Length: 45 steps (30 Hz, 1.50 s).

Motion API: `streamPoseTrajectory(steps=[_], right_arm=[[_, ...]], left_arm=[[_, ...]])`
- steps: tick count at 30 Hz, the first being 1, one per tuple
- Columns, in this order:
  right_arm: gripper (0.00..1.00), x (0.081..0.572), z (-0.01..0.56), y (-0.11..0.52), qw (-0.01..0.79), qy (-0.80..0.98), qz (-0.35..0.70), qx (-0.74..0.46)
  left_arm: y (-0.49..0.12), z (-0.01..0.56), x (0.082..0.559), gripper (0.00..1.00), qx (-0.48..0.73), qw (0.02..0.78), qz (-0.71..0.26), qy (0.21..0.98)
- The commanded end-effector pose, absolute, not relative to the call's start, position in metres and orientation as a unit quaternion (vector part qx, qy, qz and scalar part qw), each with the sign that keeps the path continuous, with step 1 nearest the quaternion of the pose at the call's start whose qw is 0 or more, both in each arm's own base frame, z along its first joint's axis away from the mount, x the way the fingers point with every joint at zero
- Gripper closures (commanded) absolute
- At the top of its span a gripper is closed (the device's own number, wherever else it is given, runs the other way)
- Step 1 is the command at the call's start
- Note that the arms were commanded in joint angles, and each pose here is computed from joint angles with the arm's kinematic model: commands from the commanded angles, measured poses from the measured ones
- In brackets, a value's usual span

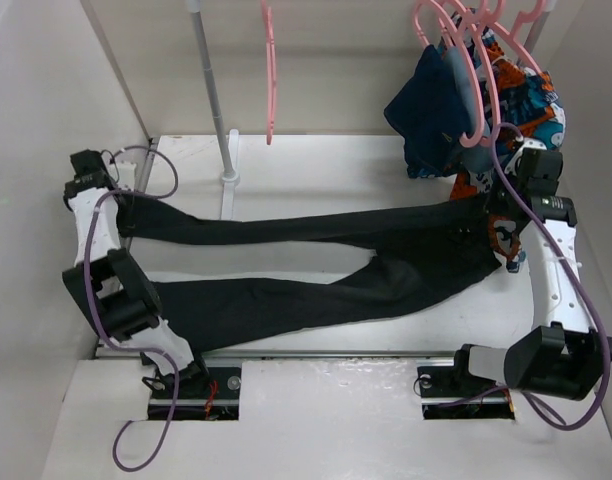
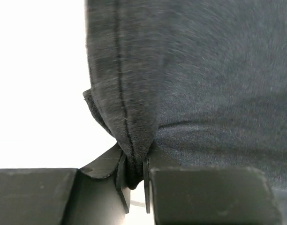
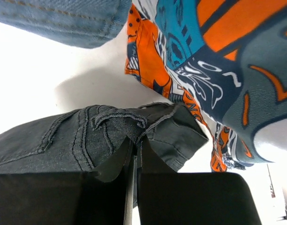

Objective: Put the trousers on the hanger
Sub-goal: Fold the trousers at the center of the board.

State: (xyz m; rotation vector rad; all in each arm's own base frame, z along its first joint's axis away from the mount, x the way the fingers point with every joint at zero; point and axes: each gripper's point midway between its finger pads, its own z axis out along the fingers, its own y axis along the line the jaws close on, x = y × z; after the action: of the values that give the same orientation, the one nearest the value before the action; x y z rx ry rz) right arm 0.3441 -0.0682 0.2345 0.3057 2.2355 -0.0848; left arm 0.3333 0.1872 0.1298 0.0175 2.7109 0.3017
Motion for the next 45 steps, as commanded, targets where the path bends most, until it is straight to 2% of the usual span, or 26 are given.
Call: streamPoseTrajectory(steps=[1,5,6,9,10,11,12,13,14,16,17,18,20,21,22,25,28,29,32,33,36,39,41,45], right_arm=[[1.0,0.347,0.263,-0.102,0.468,0.865,-0.078,0.167],[1.0,0.329,0.239,-0.116,0.444,0.869,-0.084,0.202],[1.0,0.327,0.238,-0.12,0.446,0.865,-0.085,0.212],[1.0,0.324,0.227,-0.126,0.441,0.865,-0.077,0.227],[1.0,0.324,0.227,-0.126,0.441,0.865,-0.077,0.227],[1.0,0.324,0.227,-0.126,0.441,0.865,-0.077,0.227],[1.0,0.328,0.226,-0.125,0.443,0.864,-0.07,0.228],[1.0,0.33,0.221,-0.125,0.436,0.867,-0.069,0.229],[0.99,0.332,0.217,-0.124,0.432,0.87,-0.063,0.227],[0.83,0.335,0.206,-0.123,0.418,0.878,-0.058,0.227],[0.68,0.334,0.201,-0.123,0.409,0.882,-0.057,0.227],[0.38,0.334,0.201,-0.123,0.409,0.882,-0.057,0.227],[0.22,0.327,0.183,-0.119,0.382,0.889,-0.047,0.247],[0.05,0.325,0.177,-0.117,0.375,0.891,-0.044,0.253],[0.0,0.317,0.168,-0.116,0.365,0.893,-0.047,0.26],[0.0,0.302,0.148,-0.112,0.348,0.895,-0.046,0.274],[0.0,0.299,0.132,-0.101,0.337,0.9,-0.021,0.276],[0.0,0.296,0.12,-0.098,0.324,0.905,-0.016,0.276],[0.0,0.294,0.097,-0.094,0.301,0.908,-0.005,0.292],[0.0,0.297,0.09,-0.095,0.298,0.906,-0.002,0.301],[0.06,0.306,0.083,-0.089,0.3,0.907,0.022,0.294],[0.1,0.317,0.081,-0.073,0.301,0.914,0.034,0.269],[0.1,0.32,0.085,-0.067,0.3,0.919,0.02,0.255],[0.07,0.317,0.097,-0.057,0.306,0.92,0.011,0.245]], left_arm=[[0.195,0.204,0.29,1.0,0.049,0.202,0.173,0.963],[0.163,0.166,0.217,1.0,0.111,0.078,0.114,0.984],[0.152,0.137,0.186,1.0,0.125,0.021,0.089,0.988],[0.132,0.095,0.132,1.0,0.163,-0.055,0.054,0.984],[0.13,0.086,0.125,0.95,0.164,-0.062,0.054,0.983],[0.127,0.078,0.118,0.85,0.165,-0.071,0.047,0.983],[0.118,0.066,0.107,0.57,0.166,-0.084,0.028,0.982],[0.116,0.061,0.104,0.4,0.166,-0.087,0.026,0.982],[0.114,0.054,0.108,0.3,0.166,-0.079,0.02,0.983],[0.108,0.048,0.11,0.09,0.154,-0.076,0.0,0.985],[0.102,0.044,0.115,0.0,0.146,-0.064,-0.016,0.987],[0.099,0.04,0.118,0.0,0.14,-0.061,-0.025,0.988],[0.101,0.031,0.122,0.0,0.123,-0.067,-0.027,0.99],[0.106,0.024,0.125,0.0,0.101,-0.066,-0.007,0.993],[0.108,0.018,0.126,0.0,0.095,-0.075,-0.005,0.993],[0.114,0.006,0.131,0.0,0.084,-0.071,0.01,0.994],[0.109,-0.002,0.142,0.13,0.082,-0.05,-0.01,0.995],[0.107,-0.004,0.144,0.36,0.082,-0.05,-0.019,0.995],[0.109,-0.008,0.159,0.92,0.075,-0.028,-0.019,0.997],[0.111,-0.009,0.163,1.0,0.069,-0.02,-0.014,0.997],[0.146,0.001,0.2,1.0,0.061,0.025,0.063,0.996],[0.193,0.042,0.254,1.0,0.017,0.107,0.144,0.984],[0.212,0.073,0.29,1.0,0.003,0.155,0.169,0.973],[0.232,0.098,0.311,1.0,-0.015,0.182,0.207,0.961]])
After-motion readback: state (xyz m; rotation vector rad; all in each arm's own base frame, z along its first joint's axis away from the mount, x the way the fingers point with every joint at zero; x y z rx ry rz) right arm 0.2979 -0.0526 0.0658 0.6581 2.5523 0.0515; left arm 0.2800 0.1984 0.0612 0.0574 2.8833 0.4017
